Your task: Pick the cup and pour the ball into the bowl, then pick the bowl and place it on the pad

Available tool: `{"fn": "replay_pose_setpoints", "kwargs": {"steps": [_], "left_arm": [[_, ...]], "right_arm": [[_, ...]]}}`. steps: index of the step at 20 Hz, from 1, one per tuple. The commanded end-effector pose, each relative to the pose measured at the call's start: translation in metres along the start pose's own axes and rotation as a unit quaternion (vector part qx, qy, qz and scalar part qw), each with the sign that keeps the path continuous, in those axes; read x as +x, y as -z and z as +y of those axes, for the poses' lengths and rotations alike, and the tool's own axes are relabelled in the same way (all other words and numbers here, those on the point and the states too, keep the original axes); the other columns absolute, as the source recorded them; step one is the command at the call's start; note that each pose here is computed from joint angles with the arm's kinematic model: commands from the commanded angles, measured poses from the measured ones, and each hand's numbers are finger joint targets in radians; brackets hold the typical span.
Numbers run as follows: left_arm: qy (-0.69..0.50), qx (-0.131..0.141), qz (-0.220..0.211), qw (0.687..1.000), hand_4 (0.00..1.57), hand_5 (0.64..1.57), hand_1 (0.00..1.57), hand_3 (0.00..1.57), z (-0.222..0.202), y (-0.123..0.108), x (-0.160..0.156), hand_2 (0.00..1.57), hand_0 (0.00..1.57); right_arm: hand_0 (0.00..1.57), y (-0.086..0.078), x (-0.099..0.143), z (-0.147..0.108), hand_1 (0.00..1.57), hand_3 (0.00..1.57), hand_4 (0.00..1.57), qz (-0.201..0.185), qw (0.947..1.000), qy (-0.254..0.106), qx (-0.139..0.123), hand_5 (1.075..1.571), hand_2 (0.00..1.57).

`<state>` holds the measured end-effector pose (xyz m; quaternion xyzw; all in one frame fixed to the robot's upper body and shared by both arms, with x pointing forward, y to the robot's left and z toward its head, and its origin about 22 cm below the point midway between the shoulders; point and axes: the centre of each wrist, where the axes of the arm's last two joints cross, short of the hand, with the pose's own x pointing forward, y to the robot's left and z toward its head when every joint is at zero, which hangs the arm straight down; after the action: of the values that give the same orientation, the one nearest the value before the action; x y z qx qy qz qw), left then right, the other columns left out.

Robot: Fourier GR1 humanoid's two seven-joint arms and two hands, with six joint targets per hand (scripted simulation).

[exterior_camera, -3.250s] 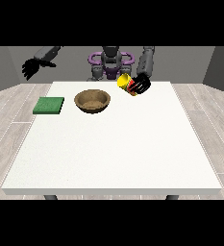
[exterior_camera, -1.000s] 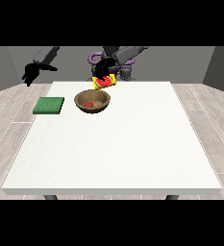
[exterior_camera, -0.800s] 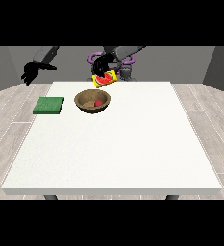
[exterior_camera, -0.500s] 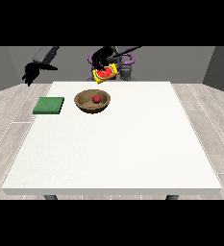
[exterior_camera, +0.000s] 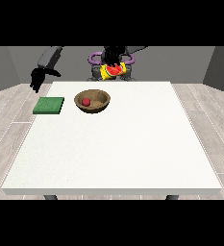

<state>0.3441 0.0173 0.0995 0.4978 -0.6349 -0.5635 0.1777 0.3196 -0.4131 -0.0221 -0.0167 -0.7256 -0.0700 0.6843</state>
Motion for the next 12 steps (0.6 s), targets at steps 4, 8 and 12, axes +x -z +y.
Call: {"fn": "replay_pose_setpoints", "kwargs": {"steps": [4, 8, 12], "left_arm": [[-0.211, 0.063, 0.144, 0.965, 0.86, 1.568, 0.37, 1.57, -0.004, -0.017, -0.086, 1.57, 0.37], [-0.362, 0.085, 0.156, 0.915, 1.0, 1.564, 1.29, 1.53, -0.011, -0.027, -0.093, 1.57, 1.29], [-0.465, 0.116, 0.167, 0.862, 0.82, 1.549, 1.08, 0.91, -0.016, -0.032, -0.107, 1.09, 1.08]], "right_arm": [[0.0, 0.009, 0.008, 0.007, 0.0, 0.0, 0.48, -0.009, 0.9991, 0.012, -0.039, 1.561, 0.0], [0.0, 0.023, 0.018, 0.02, 0.0, 0.0, 0.24, -0.026, 0.9989, 0.022, -0.033, 1.561, 0.0], [0.0, 0.019, 0.002, 0.04, 0.0, 0.0, 0.31, -0.038, 0.9981, 0.046, -0.016, 1.569, 0.0]]}}
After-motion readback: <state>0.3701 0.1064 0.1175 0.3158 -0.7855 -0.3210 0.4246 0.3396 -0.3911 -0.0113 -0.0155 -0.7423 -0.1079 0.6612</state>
